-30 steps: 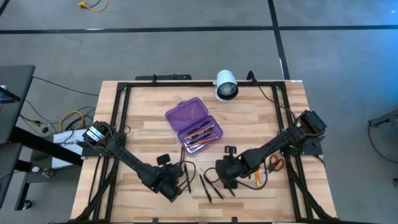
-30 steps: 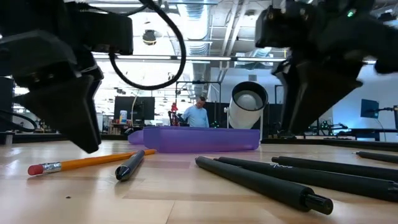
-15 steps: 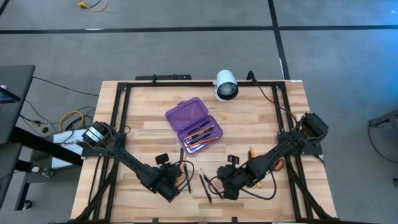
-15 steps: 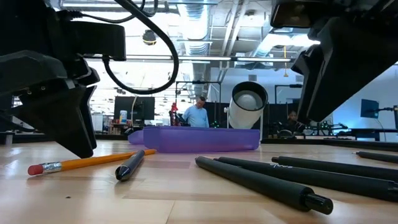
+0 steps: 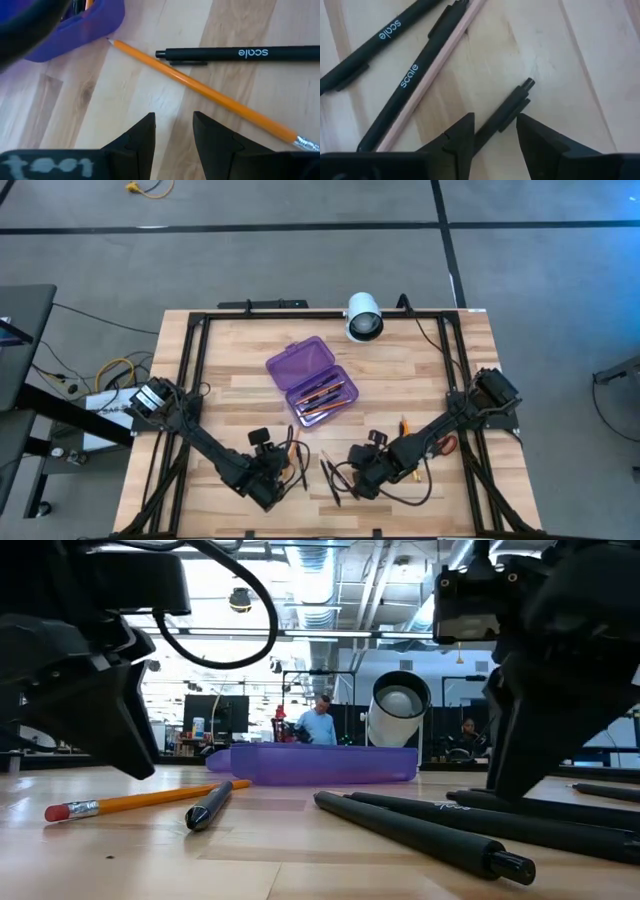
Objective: Pick & place school supplies into a supply box
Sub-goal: Put the black pen into the purple supply box
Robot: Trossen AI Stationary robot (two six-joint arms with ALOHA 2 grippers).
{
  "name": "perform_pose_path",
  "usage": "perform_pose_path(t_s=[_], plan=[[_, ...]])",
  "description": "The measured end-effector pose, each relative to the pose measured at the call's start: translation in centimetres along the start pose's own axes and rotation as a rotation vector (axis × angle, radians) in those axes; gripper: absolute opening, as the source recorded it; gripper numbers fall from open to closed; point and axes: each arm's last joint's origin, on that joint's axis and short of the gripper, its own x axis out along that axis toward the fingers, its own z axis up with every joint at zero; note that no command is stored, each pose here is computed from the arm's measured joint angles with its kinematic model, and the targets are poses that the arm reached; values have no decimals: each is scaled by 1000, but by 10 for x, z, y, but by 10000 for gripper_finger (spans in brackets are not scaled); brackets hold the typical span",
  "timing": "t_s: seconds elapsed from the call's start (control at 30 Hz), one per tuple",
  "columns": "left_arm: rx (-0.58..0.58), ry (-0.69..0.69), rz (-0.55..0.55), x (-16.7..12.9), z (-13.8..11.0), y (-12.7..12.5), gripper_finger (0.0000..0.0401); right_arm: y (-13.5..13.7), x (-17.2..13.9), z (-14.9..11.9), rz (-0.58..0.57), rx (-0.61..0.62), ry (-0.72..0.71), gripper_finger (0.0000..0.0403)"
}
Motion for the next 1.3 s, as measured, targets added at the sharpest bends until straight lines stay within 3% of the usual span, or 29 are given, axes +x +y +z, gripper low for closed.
perform_pose_path(t_s=[0.27, 0.7, 1.07, 1.3], plan=[[-1, -29, 23, 0, 1, 1, 121, -7, 0, -7, -68, 38, 71, 149], [-8, -56, 30, -1, 1, 0, 121, -12, 7, -13, -131, 44, 156, 119], [-7, -151, 63, -8, -3, -6, 121, -27, 4, -19, -256, 44, 259, 116], [-9, -241, 98, -15, -8, -10, 121, -32, 6, -15, -243, 59, 285, 116]])
